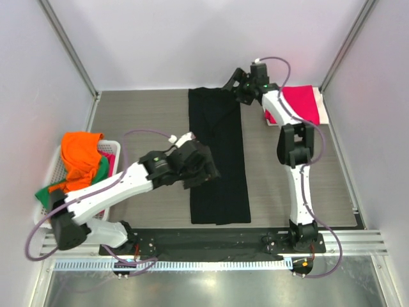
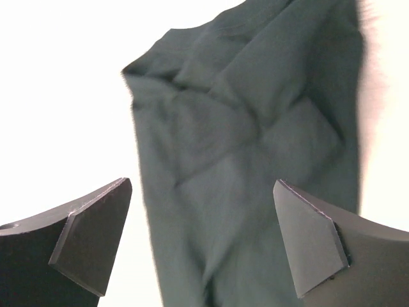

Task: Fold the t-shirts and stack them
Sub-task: Fold the tshirt

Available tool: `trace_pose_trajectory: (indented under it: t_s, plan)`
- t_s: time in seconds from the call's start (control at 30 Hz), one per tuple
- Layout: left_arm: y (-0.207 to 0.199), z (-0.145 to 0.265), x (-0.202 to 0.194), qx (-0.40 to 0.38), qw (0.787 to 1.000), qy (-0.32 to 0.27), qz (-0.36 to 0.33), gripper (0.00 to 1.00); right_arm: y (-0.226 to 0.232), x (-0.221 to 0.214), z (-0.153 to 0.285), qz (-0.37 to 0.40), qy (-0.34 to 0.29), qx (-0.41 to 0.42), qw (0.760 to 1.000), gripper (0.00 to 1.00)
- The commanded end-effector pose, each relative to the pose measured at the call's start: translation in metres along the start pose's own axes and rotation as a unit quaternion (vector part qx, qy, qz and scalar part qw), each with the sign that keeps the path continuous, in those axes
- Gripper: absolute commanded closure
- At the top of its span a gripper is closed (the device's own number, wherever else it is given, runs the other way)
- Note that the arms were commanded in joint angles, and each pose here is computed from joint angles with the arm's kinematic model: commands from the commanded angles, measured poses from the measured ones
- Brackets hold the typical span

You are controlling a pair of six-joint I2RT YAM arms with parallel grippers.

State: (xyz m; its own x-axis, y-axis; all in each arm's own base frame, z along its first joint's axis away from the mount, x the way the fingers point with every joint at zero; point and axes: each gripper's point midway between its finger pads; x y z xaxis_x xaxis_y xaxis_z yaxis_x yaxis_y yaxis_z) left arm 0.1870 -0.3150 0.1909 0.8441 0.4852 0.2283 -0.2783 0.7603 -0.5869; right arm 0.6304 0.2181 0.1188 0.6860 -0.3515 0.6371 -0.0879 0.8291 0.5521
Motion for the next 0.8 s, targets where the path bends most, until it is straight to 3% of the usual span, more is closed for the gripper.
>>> trace_pose_trajectory:
  t_s: [0.0,0.07,0.17,0.2,0.23,0.27,0.3,0.33,0.4,0.47,0.6,0.77]
  plan:
    - [0.063,0.019,0.017,0.083,0.994,-0.052,-0.038,0.22,0.072,0.067,0.114,0.045,-0.075,0.029,0.996,0.00]
    - [0.079,0.025,0.017,0.074,0.995,-0.062,-0.033,0.22,0.058,0.045,0.161,0.031,-0.068,-0.022,0.997,0.00]
    - [0.101,0.024,0.009,0.065,0.996,-0.052,-0.022,0.23,0.030,-0.023,0.226,0.024,-0.026,-0.112,0.993,0.00]
    - [0.104,0.021,0.007,0.060,0.997,-0.051,-0.016,0.23,0.019,-0.051,0.241,0.025,-0.003,-0.140,0.990,0.00]
    - [0.119,0.014,0.001,0.073,0.996,-0.045,-0.011,0.23,0.000,-0.110,0.246,0.032,0.053,-0.169,0.984,0.00]
    - [0.123,0.013,-0.004,0.072,0.997,-0.039,-0.003,0.24,0.008,-0.119,0.279,0.026,0.030,-0.166,0.985,0.00]
    - [0.123,0.009,-0.008,0.064,0.997,-0.034,0.004,0.25,0.004,-0.145,0.290,0.028,0.045,-0.173,0.983,0.00]
    - [0.133,0.001,-0.020,0.070,0.997,-0.023,0.008,0.25,-0.009,-0.203,0.299,0.035,0.093,-0.183,0.978,0.00]
    - [0.140,-0.008,-0.031,0.072,0.997,-0.014,0.013,0.26,-0.007,-0.237,0.329,0.004,0.088,-0.173,0.981,0.00]
    - [0.148,-0.016,-0.042,0.077,0.997,-0.010,0.013,0.27,-0.021,-0.293,0.343,0.011,0.130,-0.178,0.975,0.01]
    - [0.152,-0.031,-0.056,0.087,0.996,-0.011,0.012,0.29,-0.038,-0.338,0.372,-0.010,0.141,-0.185,0.973,0.14]
    - [0.150,-0.038,-0.061,0.081,0.996,-0.022,0.011,0.33,-0.056,-0.381,0.373,-0.010,0.185,-0.181,0.966,0.31]
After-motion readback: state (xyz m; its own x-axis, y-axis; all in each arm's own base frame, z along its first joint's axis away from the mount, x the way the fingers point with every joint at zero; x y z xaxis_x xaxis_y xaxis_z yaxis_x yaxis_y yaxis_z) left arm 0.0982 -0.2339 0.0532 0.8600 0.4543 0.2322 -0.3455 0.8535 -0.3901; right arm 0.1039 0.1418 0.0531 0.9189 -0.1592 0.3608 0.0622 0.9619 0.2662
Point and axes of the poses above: each gripper's point midway between its finger pads, its own z axis back along the fingers, its own y axis along the line the jaws close on, x = y × z, and after that the axes turned 10 degrees about z, right-handed
